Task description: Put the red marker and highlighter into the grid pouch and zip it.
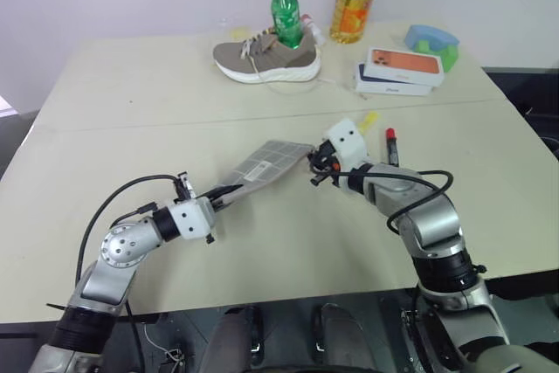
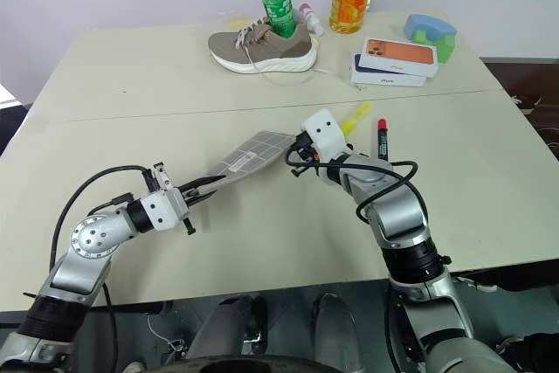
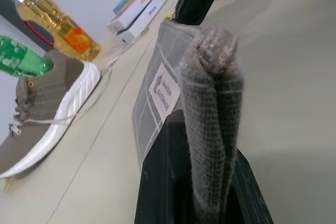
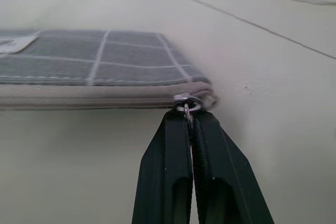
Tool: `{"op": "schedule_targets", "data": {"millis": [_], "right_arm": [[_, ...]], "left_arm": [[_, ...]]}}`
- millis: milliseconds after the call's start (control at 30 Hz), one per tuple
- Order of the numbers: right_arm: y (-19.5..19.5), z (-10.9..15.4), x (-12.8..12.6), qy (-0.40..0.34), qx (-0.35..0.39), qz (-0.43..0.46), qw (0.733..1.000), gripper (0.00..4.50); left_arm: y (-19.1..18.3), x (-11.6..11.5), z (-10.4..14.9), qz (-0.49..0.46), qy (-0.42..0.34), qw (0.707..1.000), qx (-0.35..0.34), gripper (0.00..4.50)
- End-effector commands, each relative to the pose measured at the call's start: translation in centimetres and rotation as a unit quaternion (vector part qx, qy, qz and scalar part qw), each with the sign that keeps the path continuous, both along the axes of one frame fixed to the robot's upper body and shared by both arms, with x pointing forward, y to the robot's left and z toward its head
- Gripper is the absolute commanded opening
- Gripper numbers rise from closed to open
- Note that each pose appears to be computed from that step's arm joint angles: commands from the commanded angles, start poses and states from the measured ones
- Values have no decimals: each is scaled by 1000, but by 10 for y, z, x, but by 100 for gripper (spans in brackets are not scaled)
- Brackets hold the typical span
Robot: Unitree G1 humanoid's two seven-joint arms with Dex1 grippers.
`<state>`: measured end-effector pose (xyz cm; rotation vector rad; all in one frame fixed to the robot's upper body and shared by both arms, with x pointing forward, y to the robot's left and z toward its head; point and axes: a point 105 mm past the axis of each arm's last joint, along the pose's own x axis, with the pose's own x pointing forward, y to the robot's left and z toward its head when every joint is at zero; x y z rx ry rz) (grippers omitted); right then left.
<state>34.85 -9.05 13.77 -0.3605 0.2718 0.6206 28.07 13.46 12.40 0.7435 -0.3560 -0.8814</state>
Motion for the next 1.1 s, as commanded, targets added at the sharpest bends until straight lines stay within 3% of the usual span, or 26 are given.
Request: {"op": "schedule_targets", "data": {"millis": [33,433,600,867,967,1100], "right_arm": [[12,21,-9,-59,-49,51,996,5],[36,38,-45,-104,-138,175,969,5],[43,39,-57,-113,-166,211,957,5],[50,39,-64,-111,-152,224,956,5],[45,46,-64,-104,-126,220,962,88],[20,63,-52,-106,-79,161,978,281]], "left_arm": [[-16,5,-2,-4,-2,1000,0,0],[-82,42,0,7,1,999,-53,0],[-89,56,6,20,-6,997,-71,0],[-89,63,8,32,-7,996,-83,0],[-84,67,11,46,-14,995,-85,0],[-74,71,14,62,-22,994,-89,0]]}}
